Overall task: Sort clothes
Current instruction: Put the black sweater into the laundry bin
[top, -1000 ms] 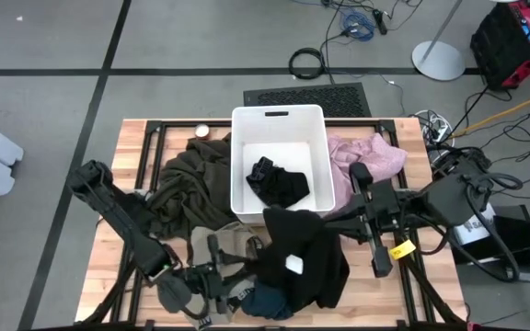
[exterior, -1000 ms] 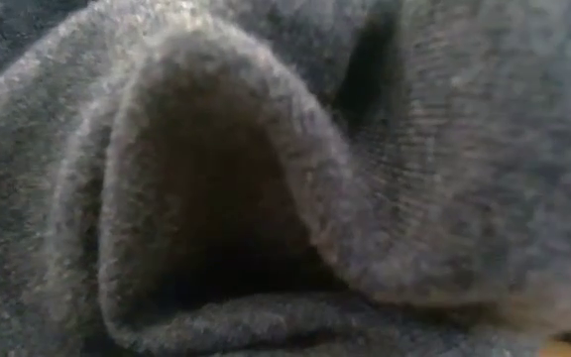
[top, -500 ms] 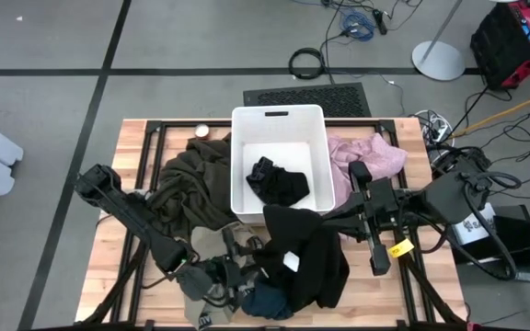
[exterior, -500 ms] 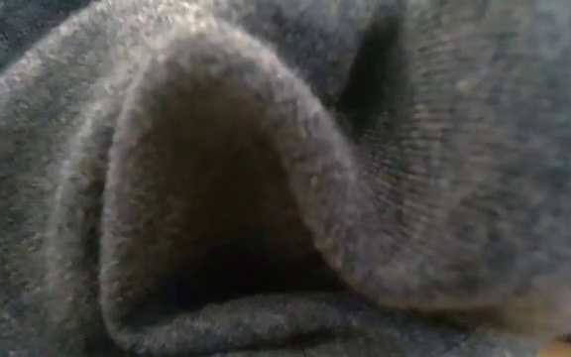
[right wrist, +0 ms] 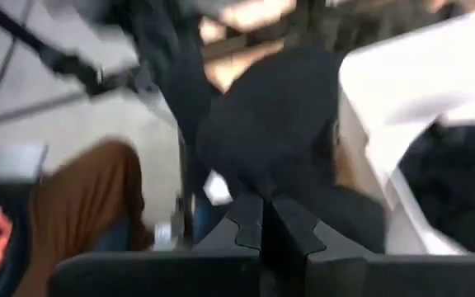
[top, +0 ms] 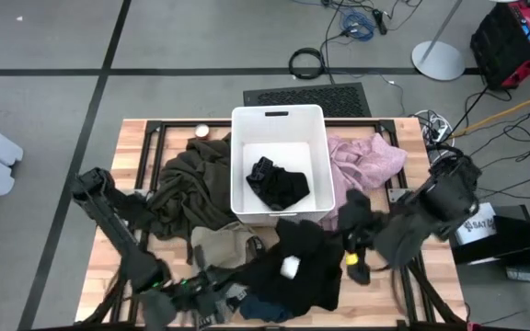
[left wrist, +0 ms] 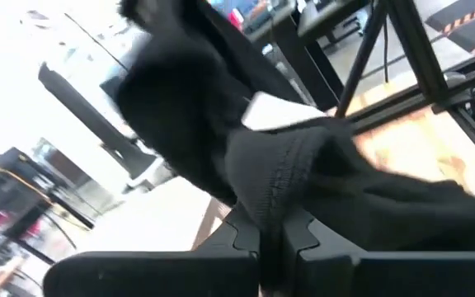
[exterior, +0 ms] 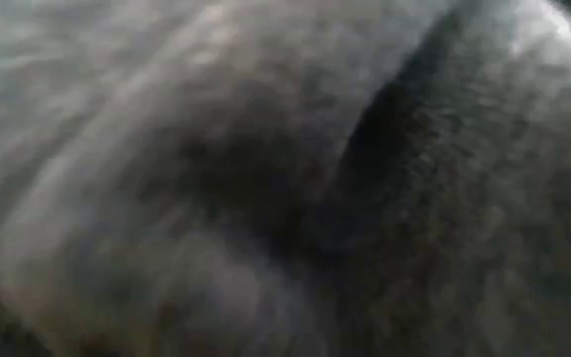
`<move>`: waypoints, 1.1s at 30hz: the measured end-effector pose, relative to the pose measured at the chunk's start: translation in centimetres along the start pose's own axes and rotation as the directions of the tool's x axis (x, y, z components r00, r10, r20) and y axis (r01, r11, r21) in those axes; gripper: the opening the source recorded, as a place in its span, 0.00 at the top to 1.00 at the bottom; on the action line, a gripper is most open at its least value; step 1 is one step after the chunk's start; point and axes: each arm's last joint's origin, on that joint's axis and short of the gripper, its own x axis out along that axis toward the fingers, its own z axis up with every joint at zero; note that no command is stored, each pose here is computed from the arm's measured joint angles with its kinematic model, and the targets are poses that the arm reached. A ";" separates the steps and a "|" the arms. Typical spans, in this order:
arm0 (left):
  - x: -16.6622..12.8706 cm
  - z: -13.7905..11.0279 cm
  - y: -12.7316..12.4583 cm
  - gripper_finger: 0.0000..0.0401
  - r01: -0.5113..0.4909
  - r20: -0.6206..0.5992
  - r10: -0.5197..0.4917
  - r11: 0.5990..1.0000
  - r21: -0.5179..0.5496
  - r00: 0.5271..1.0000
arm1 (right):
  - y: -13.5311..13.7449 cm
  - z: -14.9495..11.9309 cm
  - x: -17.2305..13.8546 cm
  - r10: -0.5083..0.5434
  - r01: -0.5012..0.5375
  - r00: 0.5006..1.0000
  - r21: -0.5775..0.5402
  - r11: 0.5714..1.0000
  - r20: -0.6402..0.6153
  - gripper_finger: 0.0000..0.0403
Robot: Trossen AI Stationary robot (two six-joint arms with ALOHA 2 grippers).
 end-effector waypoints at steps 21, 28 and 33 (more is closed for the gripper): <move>-6.8 3.9 2.0 1.00 -0.125 -0.039 0.130 0.985 0.120 0.991 | 2.0 -3.8 16.1 -0.221 0.052 0.854 -0.346 0.937 -0.471 0.57; -7.2 3.9 1.8 1.00 -0.118 -0.033 0.122 0.988 0.095 0.992 | 0.2 -2.2 17.1 -0.241 -0.007 0.863 -0.489 0.873 -0.443 0.60; -7.2 3.6 1.7 0.99 -0.118 -0.033 0.121 0.988 0.096 0.992 | -0.4 -1.2 17.4 -0.230 -0.031 0.879 -0.530 0.847 -0.419 0.62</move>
